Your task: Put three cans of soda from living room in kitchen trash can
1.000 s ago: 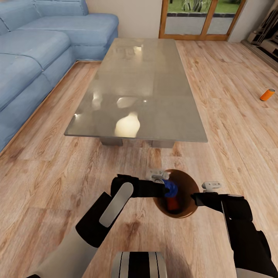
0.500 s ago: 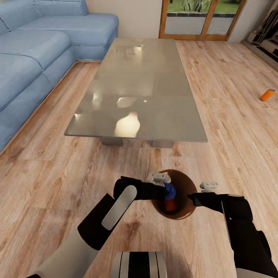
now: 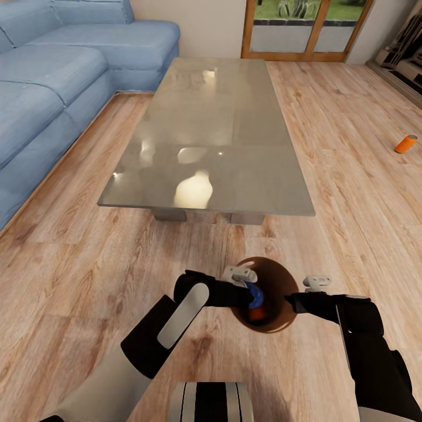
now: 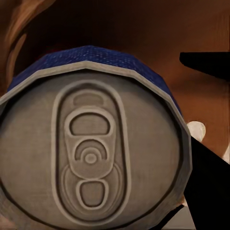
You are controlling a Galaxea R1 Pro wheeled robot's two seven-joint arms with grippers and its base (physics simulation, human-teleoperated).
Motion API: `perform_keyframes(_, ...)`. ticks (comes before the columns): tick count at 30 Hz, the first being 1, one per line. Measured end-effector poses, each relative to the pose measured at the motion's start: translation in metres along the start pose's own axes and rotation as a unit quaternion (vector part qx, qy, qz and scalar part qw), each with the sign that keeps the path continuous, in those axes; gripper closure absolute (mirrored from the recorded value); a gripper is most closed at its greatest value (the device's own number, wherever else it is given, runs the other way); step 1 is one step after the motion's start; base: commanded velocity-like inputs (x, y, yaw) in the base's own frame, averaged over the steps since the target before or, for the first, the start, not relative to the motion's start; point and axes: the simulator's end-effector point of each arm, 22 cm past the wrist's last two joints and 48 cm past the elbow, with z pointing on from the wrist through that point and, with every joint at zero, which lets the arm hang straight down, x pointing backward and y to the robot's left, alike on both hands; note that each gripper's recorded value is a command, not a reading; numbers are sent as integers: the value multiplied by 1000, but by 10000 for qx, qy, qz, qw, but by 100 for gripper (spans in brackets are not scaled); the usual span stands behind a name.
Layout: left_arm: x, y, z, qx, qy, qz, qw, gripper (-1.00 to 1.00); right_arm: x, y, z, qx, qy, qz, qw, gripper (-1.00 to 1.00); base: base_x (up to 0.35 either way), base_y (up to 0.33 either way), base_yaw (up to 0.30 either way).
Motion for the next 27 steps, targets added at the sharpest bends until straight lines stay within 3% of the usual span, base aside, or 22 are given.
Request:
perform_keyframes(14,6,0,5,60,85,-102,9999,100,0,-2,0,51,6,-33,10000,100,0,0,0)
perform_keyframes(15,6,0,5,60,85,-100,9999,-100,0,-2,0,52,6,-32,10000,100,0,0,0)
perform_keyframes(24,2,1,2,6,34,-12,10000,-100,0,-1,0,15,-1,-10,10000,100,0,0,0)
perform_keyframes(27,-11,-24,-11,395,-153,-6,9991,-100,0,1,0,-14,-4,10,10000,100,0,0,0)
